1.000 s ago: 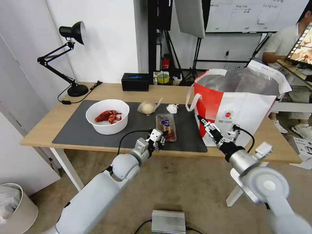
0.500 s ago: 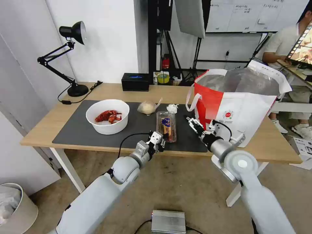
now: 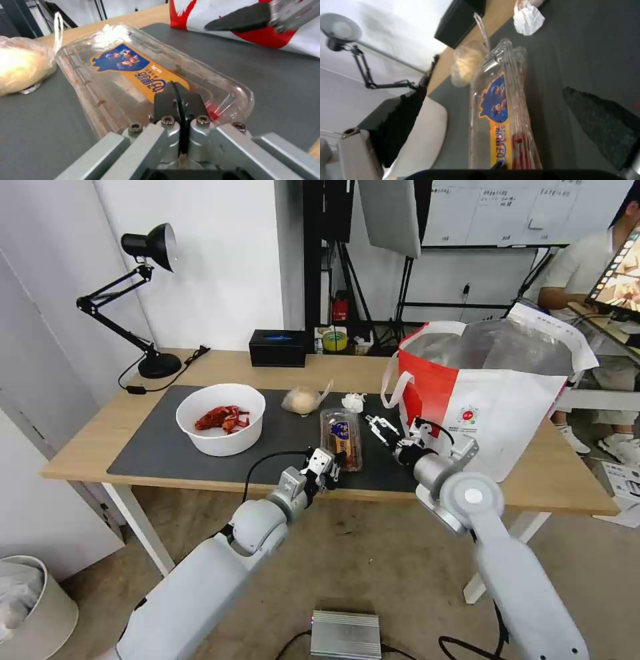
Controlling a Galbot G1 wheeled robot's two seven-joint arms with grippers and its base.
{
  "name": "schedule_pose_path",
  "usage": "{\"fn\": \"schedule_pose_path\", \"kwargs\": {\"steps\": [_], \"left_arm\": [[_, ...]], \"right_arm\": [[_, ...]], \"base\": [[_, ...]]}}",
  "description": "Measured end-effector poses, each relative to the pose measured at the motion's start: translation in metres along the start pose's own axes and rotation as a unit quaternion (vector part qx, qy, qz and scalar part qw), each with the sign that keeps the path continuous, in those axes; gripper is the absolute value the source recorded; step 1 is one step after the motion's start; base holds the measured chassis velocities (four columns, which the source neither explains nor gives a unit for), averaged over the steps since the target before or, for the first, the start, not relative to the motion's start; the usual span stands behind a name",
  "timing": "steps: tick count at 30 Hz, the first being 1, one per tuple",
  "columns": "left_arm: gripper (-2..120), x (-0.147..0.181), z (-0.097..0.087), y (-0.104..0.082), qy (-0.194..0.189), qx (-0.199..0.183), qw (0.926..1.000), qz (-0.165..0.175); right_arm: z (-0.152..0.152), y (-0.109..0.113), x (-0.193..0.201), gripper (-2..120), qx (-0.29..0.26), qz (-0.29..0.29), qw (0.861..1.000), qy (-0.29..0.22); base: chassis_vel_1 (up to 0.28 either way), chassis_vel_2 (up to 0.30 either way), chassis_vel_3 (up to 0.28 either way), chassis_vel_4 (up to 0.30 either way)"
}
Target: Pick up the trash from the table and place it into the takeout bag.
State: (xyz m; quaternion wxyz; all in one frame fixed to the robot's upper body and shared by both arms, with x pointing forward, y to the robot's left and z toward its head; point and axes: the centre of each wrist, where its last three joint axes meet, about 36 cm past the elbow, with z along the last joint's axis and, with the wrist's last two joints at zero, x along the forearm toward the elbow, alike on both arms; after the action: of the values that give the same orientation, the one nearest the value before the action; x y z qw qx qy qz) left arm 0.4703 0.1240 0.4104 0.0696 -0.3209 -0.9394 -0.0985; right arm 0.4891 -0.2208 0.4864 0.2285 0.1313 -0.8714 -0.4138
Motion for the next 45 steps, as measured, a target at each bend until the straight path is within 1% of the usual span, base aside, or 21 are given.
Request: {"fn": "schedule_pose_path", "kwargs": {"steps": [3, 5, 16, 25, 27, 34, 45], "left_arm": [[0, -0.002, 0.001, -0.003, -0.001, 0.003, 1.0, -0.005], [0, -0.003, 0.001, -0.003, -0.002, 0.003, 1.0, -0.005], [0, -0.005, -0.003, 0.0, -0.005, 0.002, 1.0, -0.007], [0, -0.006, -0.004, 0.0, -0.007, 0.003, 1.0, -0.006], [0, -0.006, -0.005, 0.001, -0.008, 0.004, 0.9999, -0.006], [0, -0.006, -0.006, 0.001, -0.009, 0.005, 0.9999, -0.007], [0, -0.006, -0.009, 0.001, -0.013, 0.015, 0.9998, -0.008]], "right_arm": [[0.001, 0.005, -0.011, 100, 0.012, 0.025, 1.0, 0.013], [0.002, 0.006, -0.015, 100, 0.016, 0.03, 0.999, 0.016], [0.003, 0.015, -0.032, 100, 0.023, 0.04, 0.999, 0.023], [-0.002, 0.022, -0.046, 100, 0.03, 0.049, 0.998, 0.037], [-0.004, 0.03, -0.055, 100, 0.034, 0.055, 0.997, 0.049], [-0.007, 0.037, -0.066, 100, 0.037, 0.07, 0.994, 0.069], [-0.008, 0.039, -0.08, 100, 0.033, 0.074, 0.992, 0.093]], "base": [[0.0, 0.0, 0.0, 0.0], [0.0, 0.0, 0.0, 0.0], [0.0, 0.0, 0.0, 0.0], [0.0, 0.0, 0.0, 0.0], [0.0, 0.0, 0.0, 0.0], [0.0, 0.0, 0.0, 0.0], [0.0, 0.0, 0.0, 0.0]]}}
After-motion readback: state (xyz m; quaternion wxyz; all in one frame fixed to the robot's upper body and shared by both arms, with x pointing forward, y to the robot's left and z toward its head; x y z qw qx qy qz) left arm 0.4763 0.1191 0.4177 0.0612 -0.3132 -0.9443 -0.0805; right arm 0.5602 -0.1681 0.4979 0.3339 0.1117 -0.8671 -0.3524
